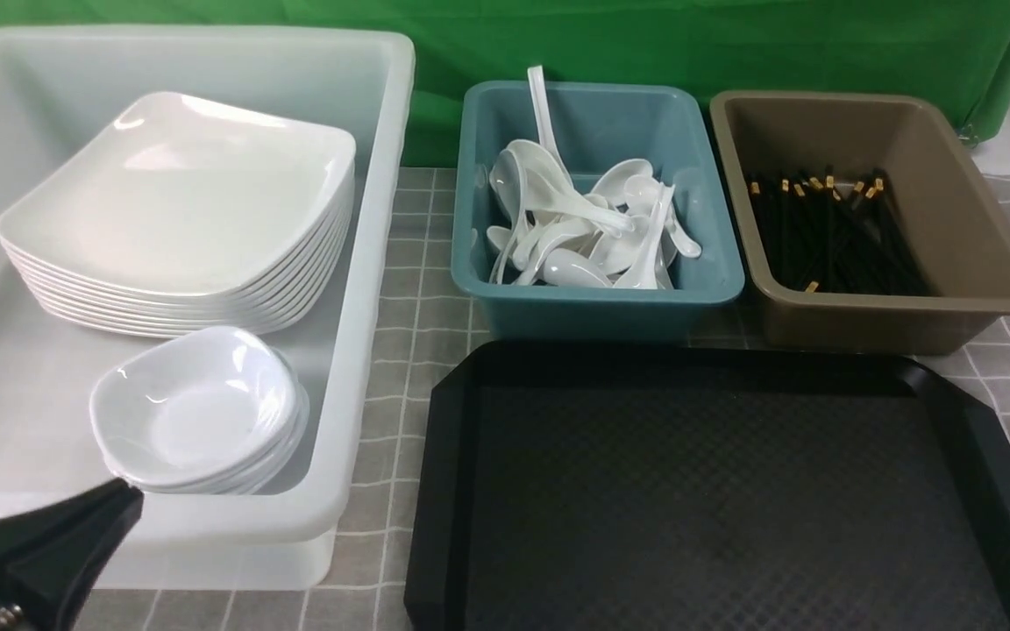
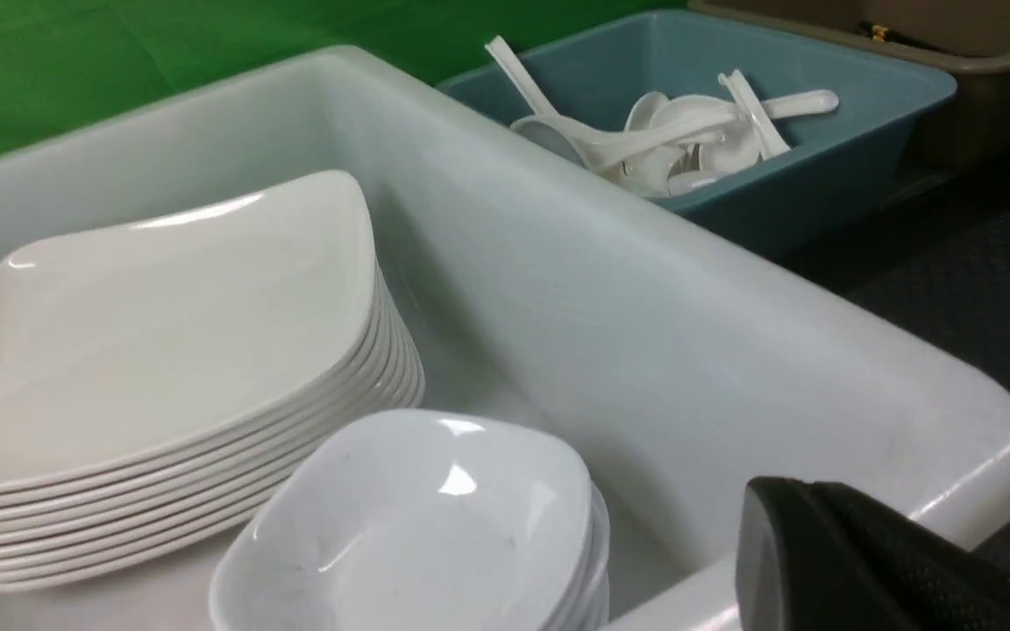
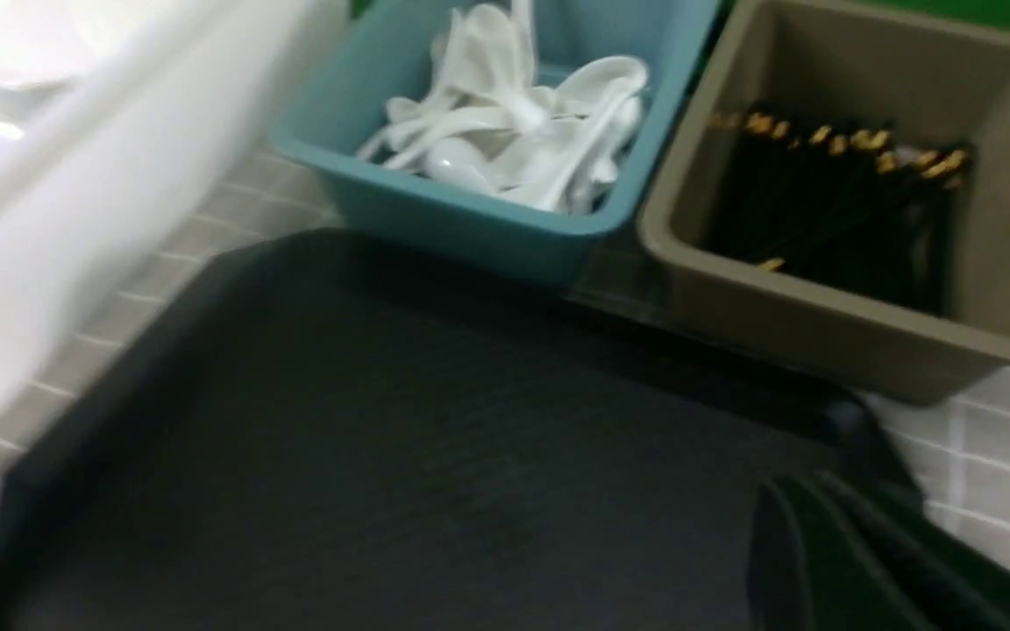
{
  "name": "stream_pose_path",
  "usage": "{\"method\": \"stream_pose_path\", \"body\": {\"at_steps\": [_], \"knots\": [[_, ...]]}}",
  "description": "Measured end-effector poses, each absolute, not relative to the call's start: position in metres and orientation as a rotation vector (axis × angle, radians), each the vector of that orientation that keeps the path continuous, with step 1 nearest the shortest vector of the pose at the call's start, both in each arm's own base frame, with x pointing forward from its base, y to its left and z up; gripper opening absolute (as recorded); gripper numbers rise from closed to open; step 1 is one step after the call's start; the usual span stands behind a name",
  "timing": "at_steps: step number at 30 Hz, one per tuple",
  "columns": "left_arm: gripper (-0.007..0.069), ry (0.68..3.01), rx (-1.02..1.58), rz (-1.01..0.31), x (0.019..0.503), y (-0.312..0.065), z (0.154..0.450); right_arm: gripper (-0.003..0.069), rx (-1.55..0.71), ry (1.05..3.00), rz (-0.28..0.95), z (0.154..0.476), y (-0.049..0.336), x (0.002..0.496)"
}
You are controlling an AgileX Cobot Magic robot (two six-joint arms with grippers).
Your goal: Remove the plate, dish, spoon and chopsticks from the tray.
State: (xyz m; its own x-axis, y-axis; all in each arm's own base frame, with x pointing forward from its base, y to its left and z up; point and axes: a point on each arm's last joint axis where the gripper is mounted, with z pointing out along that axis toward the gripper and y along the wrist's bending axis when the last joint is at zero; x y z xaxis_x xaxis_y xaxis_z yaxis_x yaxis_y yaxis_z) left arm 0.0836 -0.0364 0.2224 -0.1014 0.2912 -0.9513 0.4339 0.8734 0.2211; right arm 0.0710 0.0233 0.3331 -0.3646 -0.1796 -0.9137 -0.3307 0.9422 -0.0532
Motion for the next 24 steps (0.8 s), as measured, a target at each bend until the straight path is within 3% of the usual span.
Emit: {"method": "stream_pose_path", "body": {"at_steps": [7, 11, 24], "knots": [[0.001, 1.74, 0.582, -0.13, 0.082, -0.036, 0.212, 0.0018, -0.209, 1.891, 0.064, 0.227, 0.012, 0.058], [0.001, 1.74, 0.582, -0.13, 0.082, -0.036, 0.212, 0.0018, -0.178, 1.872, 0.036, 0.183, 0.009, 0.053], [0.001, 1.734, 0.6, -0.113, 0.082, -0.036, 0.211, 0.0021, -0.177, 1.87, 0.038, 0.176, 0.009, 0.052]]}}
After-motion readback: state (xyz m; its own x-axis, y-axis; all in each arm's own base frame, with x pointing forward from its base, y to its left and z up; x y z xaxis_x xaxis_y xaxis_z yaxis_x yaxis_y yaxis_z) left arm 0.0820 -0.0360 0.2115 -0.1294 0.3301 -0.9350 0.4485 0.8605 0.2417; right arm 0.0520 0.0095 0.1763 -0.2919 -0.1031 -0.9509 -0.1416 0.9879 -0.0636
